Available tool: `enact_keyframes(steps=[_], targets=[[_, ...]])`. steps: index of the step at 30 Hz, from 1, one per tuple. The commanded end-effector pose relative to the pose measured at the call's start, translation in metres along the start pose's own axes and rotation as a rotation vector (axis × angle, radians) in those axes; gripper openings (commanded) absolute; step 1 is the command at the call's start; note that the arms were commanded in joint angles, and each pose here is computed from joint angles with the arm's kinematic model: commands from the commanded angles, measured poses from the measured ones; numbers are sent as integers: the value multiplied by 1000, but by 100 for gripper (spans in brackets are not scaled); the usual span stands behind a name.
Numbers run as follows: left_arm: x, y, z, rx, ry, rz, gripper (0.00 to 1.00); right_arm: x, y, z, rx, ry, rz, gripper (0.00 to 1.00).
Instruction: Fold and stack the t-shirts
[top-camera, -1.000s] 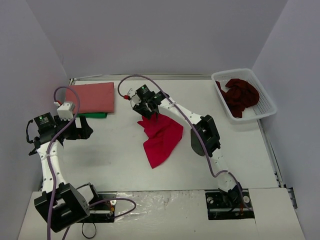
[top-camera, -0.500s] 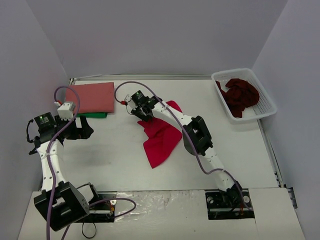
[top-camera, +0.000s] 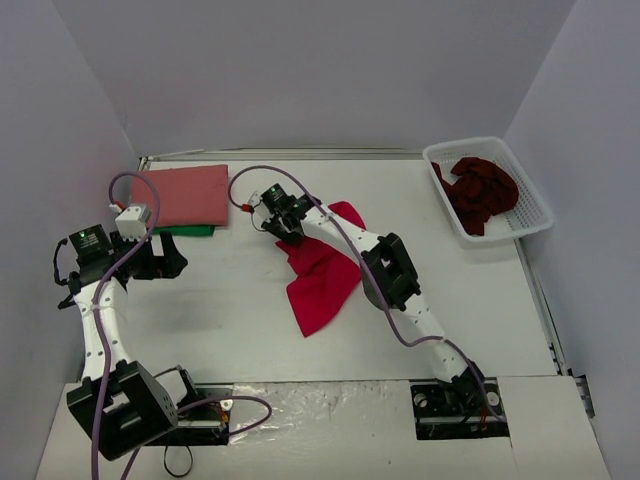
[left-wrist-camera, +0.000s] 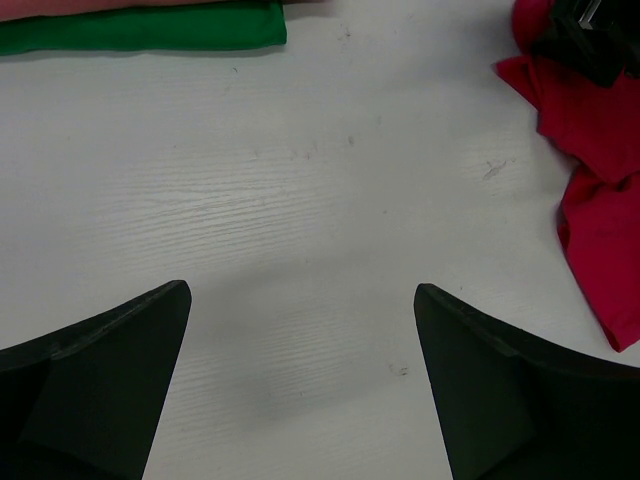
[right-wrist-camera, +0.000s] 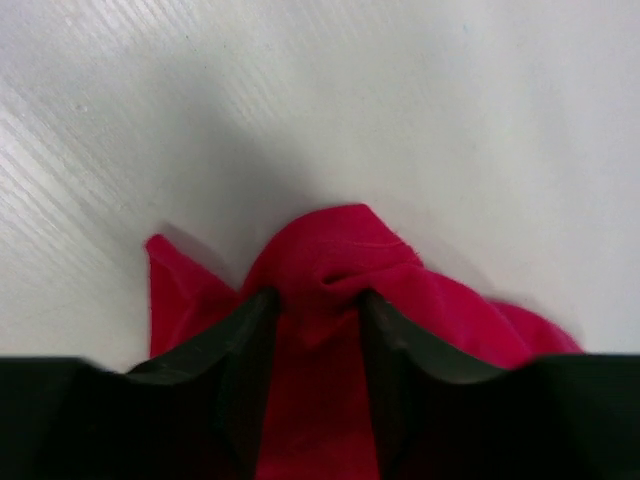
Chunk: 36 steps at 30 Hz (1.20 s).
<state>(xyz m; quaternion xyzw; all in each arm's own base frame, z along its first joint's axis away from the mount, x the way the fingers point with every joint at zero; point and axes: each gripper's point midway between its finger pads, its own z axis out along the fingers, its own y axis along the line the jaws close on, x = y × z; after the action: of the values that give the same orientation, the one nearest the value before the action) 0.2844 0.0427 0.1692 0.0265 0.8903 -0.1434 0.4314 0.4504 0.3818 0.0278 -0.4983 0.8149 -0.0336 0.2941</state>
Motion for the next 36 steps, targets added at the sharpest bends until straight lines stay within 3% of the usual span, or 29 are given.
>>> enact_keyframes(steps=[1, 4, 12, 19, 22, 28, 30, 36], targets=[[-17, -1, -6, 8, -40, 33, 94, 9, 9, 7, -28, 40, -13, 30], [-17, -1, -7, 8, -42, 34, 94, 12, 9, 8, -22, 48, -18, 0], [-19, -2, -7, 7, -43, 36, 94, -3, -5, -26, 16, 14, -30, 0], [-27, -4, -8, 20, -54, 39, 94, -47, -50, -151, 115, -155, -10, 0], [-31, -9, -6, 38, -53, 50, 94, -44, -56, -195, 88, -216, -14, 0], [-29, -37, 10, 111, 19, 129, 94, 15, -89, -218, 87, -166, 67, 0], [-25, -46, 19, 150, 60, 151, 94, 46, -122, -224, 115, -144, 147, 0], [-25, -89, 52, 388, 169, 146, 94, 132, -157, -211, 44, -70, 313, 0]])
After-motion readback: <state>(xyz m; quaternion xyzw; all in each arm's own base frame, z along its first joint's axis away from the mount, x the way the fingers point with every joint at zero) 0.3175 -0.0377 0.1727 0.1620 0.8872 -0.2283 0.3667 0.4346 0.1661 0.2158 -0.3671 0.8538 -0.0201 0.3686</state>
